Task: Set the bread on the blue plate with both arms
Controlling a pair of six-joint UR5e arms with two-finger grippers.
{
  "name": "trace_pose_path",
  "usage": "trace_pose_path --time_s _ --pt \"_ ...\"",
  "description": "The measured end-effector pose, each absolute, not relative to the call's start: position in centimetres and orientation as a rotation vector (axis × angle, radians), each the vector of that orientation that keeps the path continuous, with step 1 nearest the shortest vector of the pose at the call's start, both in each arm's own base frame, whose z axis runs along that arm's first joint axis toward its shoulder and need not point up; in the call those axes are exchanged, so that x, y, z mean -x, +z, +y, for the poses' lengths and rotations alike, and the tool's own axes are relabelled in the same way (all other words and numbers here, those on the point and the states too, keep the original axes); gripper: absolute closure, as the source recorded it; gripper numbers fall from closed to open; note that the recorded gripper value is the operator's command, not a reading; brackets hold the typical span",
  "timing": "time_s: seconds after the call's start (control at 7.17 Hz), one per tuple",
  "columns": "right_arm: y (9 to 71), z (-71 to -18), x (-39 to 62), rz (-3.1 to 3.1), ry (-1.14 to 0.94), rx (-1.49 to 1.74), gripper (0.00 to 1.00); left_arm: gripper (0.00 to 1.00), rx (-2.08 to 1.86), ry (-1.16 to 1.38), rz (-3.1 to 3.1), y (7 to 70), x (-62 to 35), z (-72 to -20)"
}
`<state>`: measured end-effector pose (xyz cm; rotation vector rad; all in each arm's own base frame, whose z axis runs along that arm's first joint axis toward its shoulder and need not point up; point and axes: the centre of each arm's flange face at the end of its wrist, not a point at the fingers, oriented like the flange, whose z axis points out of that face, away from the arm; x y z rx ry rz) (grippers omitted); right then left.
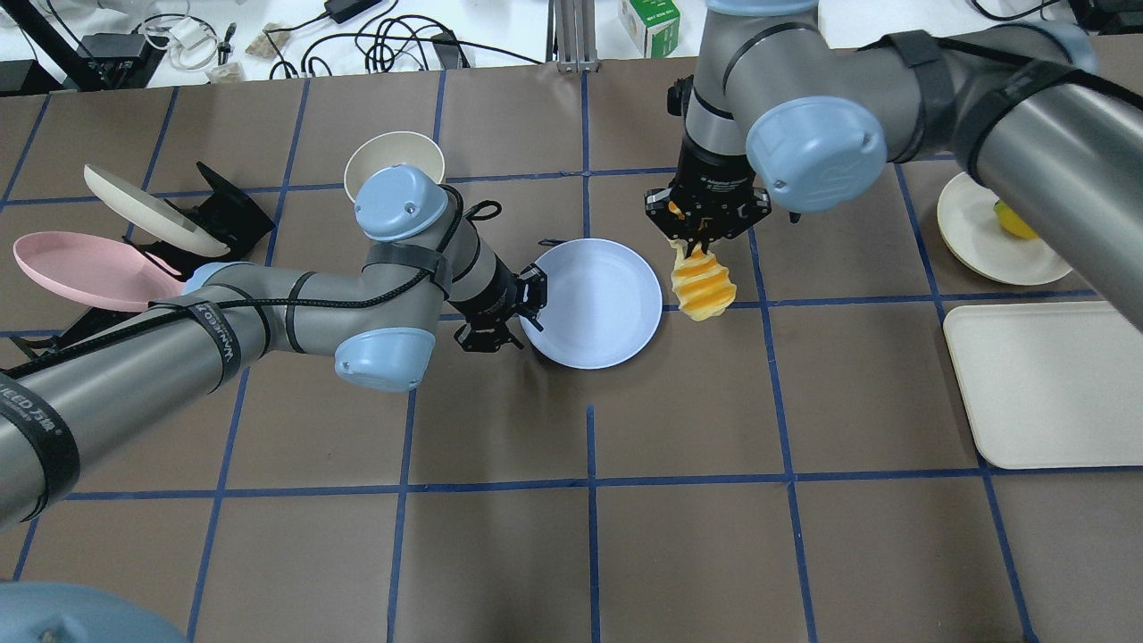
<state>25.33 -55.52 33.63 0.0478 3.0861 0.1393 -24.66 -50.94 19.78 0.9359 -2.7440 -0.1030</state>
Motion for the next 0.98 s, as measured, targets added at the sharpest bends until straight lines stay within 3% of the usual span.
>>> trace_pose_path --time_s 0.28,0.7,0.84,0.98 --pt "31.4 -55.2 -28.9 3.066 0.134 -0.143 1.00 0.00 -0.827 -0.114 -2.799 22.8 22.3 -53.2" --pt "27.5 -55.3 -32.4 3.021 0.167 -0.240 1.00 0.00 -0.594 -0.176 -2.936 35.6 17.2 -56.6" --pt "26.0 -55.0 -34.0 3.017 0.166 -0.237 0.89 0.00 -0.552 -0.195 -2.954 40.4 16.6 -55.7" --pt "25.0 -55.0 -35.2 3.011 0.140 -0.231 0.88 0.00 -0.531 -0.204 -2.961 43.9 16.6 -54.1"
